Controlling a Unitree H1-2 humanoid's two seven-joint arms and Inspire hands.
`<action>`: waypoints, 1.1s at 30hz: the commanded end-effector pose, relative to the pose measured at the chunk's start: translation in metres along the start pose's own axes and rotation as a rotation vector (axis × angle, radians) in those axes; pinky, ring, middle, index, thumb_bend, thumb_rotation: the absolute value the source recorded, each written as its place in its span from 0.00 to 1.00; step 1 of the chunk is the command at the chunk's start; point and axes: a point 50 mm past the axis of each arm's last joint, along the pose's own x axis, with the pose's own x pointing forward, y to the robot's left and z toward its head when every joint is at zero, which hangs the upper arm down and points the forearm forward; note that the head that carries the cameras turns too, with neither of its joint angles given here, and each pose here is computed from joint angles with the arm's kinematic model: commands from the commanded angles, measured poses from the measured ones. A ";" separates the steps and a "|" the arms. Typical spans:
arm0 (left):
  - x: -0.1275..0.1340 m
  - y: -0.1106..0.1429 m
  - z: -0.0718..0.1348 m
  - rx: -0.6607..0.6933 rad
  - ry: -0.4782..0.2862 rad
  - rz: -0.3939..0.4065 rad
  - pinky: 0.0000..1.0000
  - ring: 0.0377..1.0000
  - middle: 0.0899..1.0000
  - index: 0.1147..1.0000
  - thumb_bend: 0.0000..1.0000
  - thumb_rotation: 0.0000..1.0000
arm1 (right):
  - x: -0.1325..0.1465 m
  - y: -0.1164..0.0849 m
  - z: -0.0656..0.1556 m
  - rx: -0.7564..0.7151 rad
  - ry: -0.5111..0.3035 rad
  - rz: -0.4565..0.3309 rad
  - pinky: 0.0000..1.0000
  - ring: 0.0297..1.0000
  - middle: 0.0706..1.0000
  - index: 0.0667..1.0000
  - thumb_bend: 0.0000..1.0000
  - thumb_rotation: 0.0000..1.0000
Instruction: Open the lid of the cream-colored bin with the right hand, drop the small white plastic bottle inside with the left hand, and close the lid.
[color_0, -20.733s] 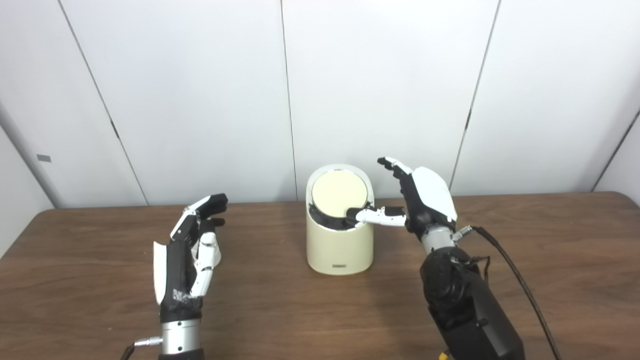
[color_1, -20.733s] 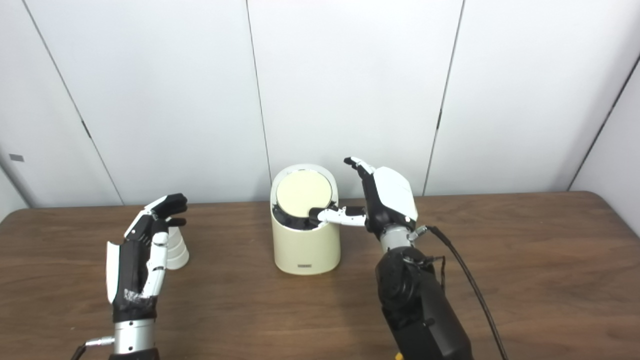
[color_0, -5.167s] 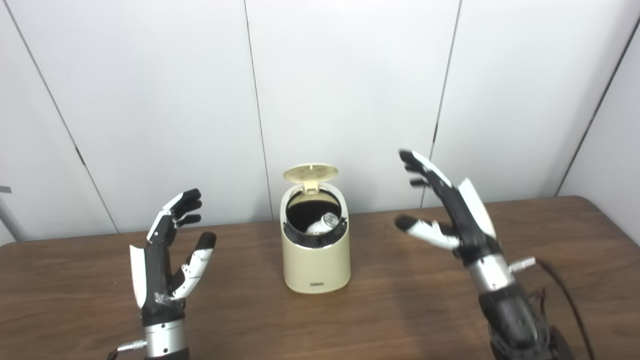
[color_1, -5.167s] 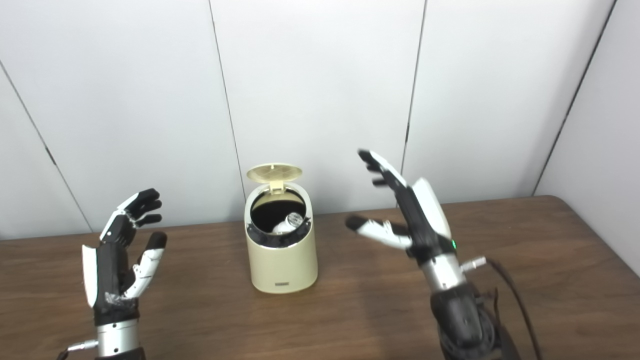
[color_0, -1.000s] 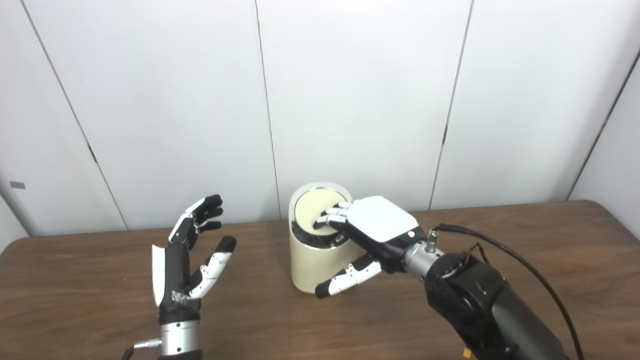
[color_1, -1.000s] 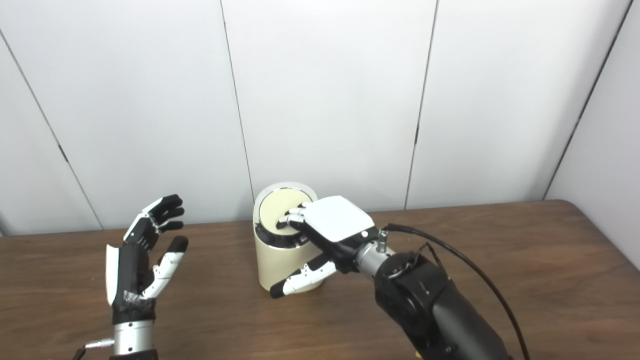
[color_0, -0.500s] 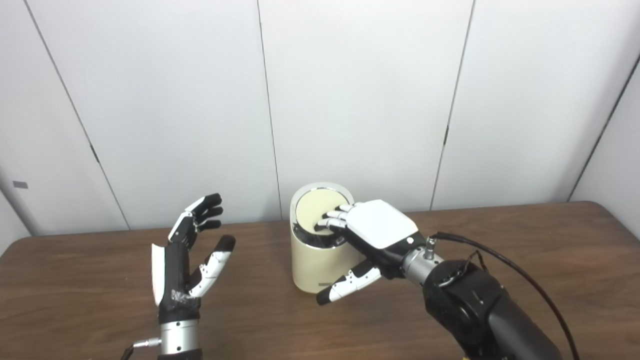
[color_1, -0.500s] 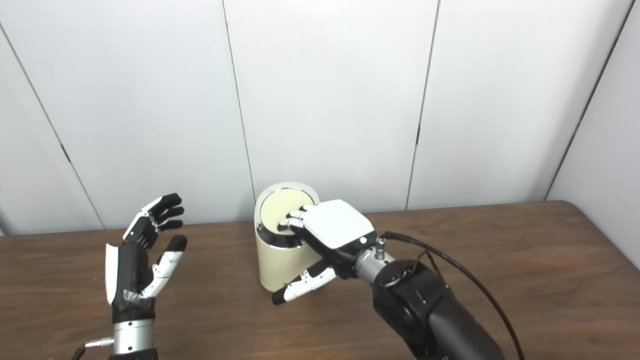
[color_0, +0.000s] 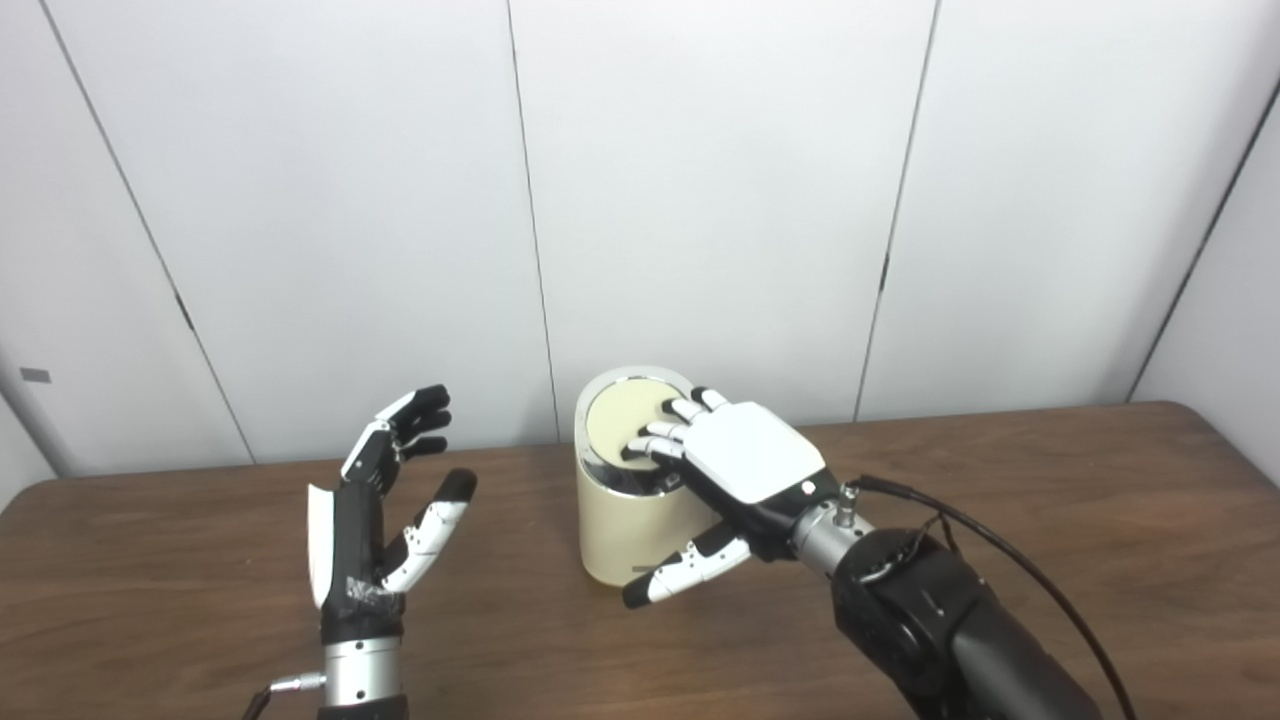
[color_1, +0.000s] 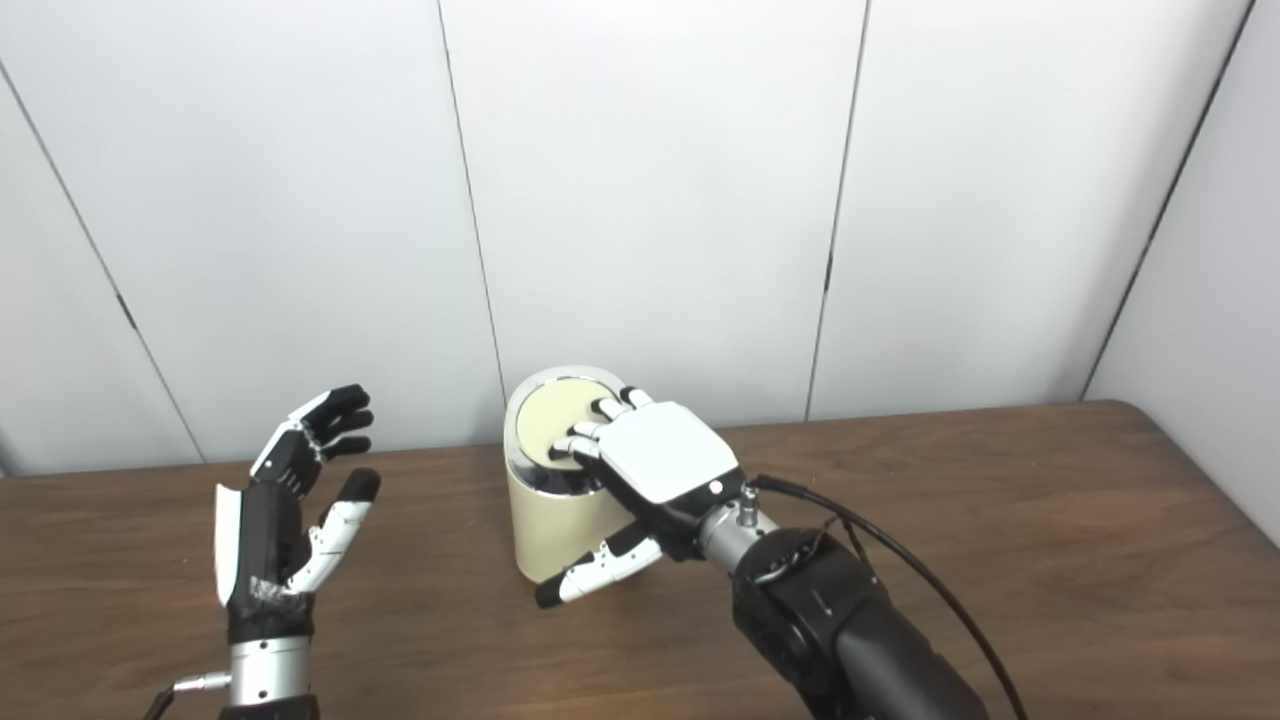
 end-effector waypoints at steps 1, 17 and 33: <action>0.015 0.000 0.016 -0.009 -0.088 0.014 0.67 0.73 0.75 0.74 0.80 0.70 | -0.003 0.029 -0.013 -0.002 0.043 0.152 1.00 0.92 0.77 0.74 1.00 0.94; 0.015 0.000 0.016 -0.016 -0.084 0.011 0.67 0.73 0.75 0.74 0.81 0.69 | -0.005 0.028 -0.013 0.025 0.039 0.160 1.00 0.90 0.76 0.70 1.00 0.94; 0.015 -0.001 0.015 -0.010 -0.082 0.013 0.67 0.73 0.75 0.74 0.80 0.69 | -0.013 0.002 -0.007 0.110 0.017 -0.043 0.96 0.93 0.88 0.85 1.00 0.86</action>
